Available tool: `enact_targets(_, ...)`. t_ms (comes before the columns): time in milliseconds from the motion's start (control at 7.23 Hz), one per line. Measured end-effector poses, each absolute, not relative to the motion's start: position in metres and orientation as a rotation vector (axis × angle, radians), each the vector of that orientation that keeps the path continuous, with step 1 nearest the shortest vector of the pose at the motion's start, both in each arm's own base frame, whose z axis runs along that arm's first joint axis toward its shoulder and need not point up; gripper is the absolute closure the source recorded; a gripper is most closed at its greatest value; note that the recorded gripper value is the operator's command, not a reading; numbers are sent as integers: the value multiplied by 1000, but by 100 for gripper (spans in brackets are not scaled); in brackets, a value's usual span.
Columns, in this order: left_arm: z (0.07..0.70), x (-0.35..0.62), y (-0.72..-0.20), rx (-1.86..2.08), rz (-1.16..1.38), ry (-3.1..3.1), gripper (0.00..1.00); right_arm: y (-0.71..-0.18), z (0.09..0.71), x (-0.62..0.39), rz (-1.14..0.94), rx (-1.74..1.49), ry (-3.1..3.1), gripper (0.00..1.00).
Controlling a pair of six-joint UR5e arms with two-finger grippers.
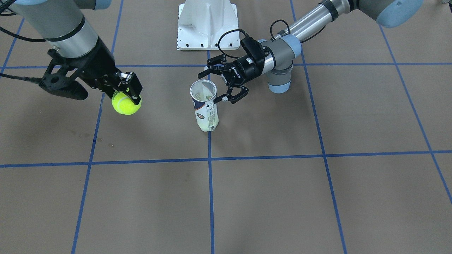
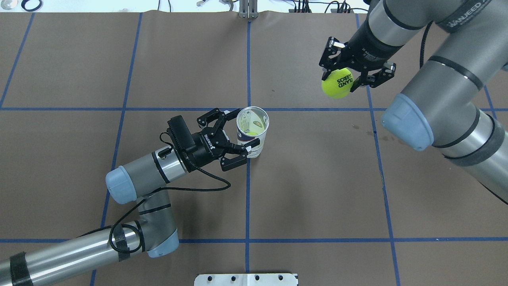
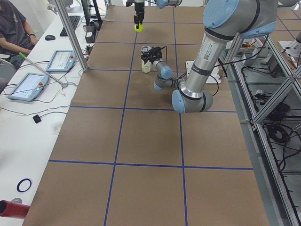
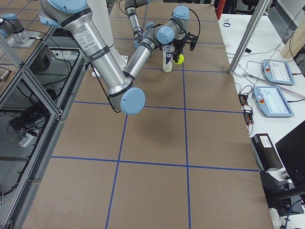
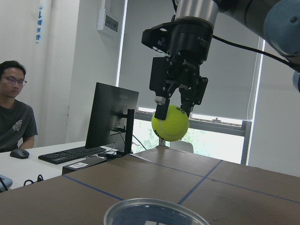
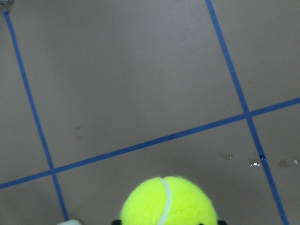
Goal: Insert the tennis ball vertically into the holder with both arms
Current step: 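Carry the second ball with the right gripper over the can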
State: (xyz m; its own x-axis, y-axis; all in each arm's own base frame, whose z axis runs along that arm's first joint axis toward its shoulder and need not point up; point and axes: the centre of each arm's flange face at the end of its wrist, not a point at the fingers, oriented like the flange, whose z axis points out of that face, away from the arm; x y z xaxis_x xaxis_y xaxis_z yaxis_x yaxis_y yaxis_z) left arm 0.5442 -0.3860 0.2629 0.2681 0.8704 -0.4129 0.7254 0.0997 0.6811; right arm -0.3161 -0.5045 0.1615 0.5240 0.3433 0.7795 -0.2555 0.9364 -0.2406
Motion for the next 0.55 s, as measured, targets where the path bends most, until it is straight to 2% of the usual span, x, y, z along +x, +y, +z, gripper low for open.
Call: enact_targets(553,269,543,-385,1650,210,1486,1,-462,96,-379,364,-162,-1012,100)
